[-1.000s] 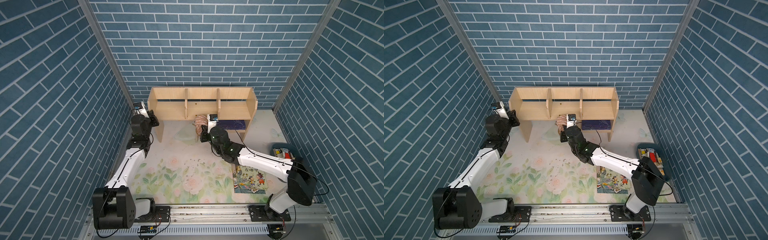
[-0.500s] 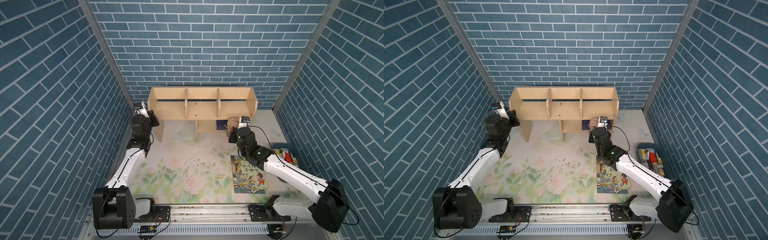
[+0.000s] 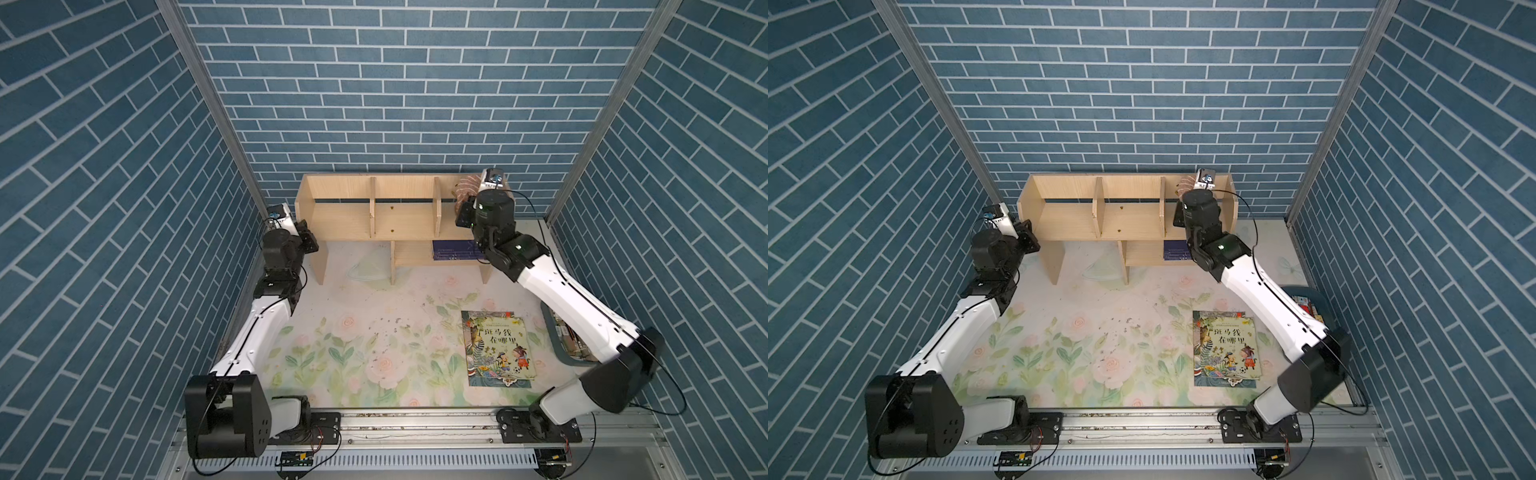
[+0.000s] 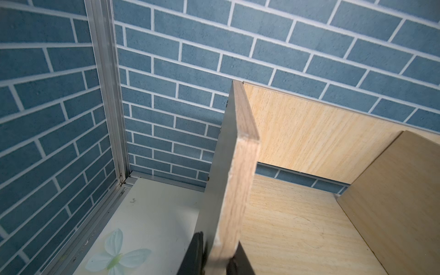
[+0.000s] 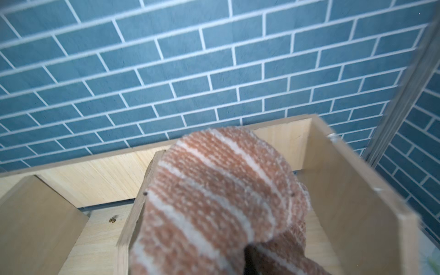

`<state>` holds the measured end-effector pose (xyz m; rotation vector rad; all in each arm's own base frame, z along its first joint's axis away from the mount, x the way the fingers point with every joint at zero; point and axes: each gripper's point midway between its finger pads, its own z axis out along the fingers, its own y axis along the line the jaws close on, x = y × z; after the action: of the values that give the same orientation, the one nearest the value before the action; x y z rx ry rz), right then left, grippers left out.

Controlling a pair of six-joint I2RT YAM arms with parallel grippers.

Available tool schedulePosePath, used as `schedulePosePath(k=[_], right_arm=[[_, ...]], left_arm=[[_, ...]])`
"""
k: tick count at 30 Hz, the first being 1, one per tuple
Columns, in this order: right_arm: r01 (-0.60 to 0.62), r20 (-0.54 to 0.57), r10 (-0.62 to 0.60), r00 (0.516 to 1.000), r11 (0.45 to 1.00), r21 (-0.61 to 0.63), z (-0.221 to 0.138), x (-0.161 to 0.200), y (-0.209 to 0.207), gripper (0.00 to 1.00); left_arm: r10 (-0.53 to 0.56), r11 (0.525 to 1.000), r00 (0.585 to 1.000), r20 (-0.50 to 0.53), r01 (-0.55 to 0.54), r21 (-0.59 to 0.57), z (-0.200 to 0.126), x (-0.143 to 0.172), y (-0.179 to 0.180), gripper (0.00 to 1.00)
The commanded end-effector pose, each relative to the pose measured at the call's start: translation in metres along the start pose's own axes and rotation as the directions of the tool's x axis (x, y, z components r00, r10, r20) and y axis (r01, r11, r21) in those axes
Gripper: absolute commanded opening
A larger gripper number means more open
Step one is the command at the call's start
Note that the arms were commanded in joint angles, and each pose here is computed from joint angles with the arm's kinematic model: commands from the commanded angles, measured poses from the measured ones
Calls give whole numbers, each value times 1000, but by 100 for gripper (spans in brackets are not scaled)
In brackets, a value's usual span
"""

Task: Wipe the bookshelf clean with a cloth
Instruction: Hold the shelf at the center of the board.

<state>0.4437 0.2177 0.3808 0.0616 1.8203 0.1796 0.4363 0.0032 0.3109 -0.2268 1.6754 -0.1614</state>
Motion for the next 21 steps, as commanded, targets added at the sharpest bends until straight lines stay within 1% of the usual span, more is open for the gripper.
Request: schedulePosePath(k=[1, 5, 6, 8, 10, 11, 14, 15, 16, 17, 19, 20, 21], right_arm=[[86, -172, -84, 981, 996, 4, 28, 48, 4, 0], [80, -260, -64, 964, 996, 50, 46, 80, -9, 0], [76, -271, -58, 961, 995, 59, 48, 86, -14, 3], [70, -286, -46, 957, 995, 72, 48, 91, -23, 11], [67, -278, -41, 960, 994, 86, 43, 87, -30, 25], [69, -268, -40, 963, 993, 100, 39, 82, -34, 34], [69, -244, -31, 969, 987, 148, 30, 69, -51, 56], [66, -242, -27, 970, 986, 155, 28, 66, -55, 65], [65, -244, -26, 969, 986, 151, 26, 65, -56, 69], [64, -245, -25, 969, 986, 151, 25, 63, -58, 72], [66, -246, -27, 969, 986, 151, 21, 61, -59, 72], [67, -246, -28, 969, 986, 152, 20, 61, -60, 70], [70, -246, -31, 969, 986, 151, 19, 62, -60, 63]], left_arm=[[-45, 987, 993, -110, 62, 148, -1, 26, -39, 0], [-46, 986, 992, -114, 63, 154, -1, 28, -40, 0], [-45, 986, 993, -113, 63, 154, -1, 27, -40, 0], [-47, 986, 992, -115, 65, 153, -1, 27, -40, 0], [-48, 986, 992, -114, 65, 155, -1, 27, -40, 0], [-48, 986, 992, -114, 65, 155, -1, 27, -40, 0], [-49, 986, 992, -112, 66, 153, -1, 26, -40, 0], [-48, 986, 993, -111, 65, 154, -1, 26, -40, 0], [-47, 986, 993, -111, 64, 155, -1, 26, -40, 0], [-48, 986, 993, -109, 65, 153, -2, 26, -40, 0], [-48, 986, 992, -113, 65, 152, -1, 27, -39, 0], [-49, 986, 992, -114, 66, 155, -1, 27, -40, 0], [-48, 986, 992, -114, 65, 156, -1, 27, -40, 0]])
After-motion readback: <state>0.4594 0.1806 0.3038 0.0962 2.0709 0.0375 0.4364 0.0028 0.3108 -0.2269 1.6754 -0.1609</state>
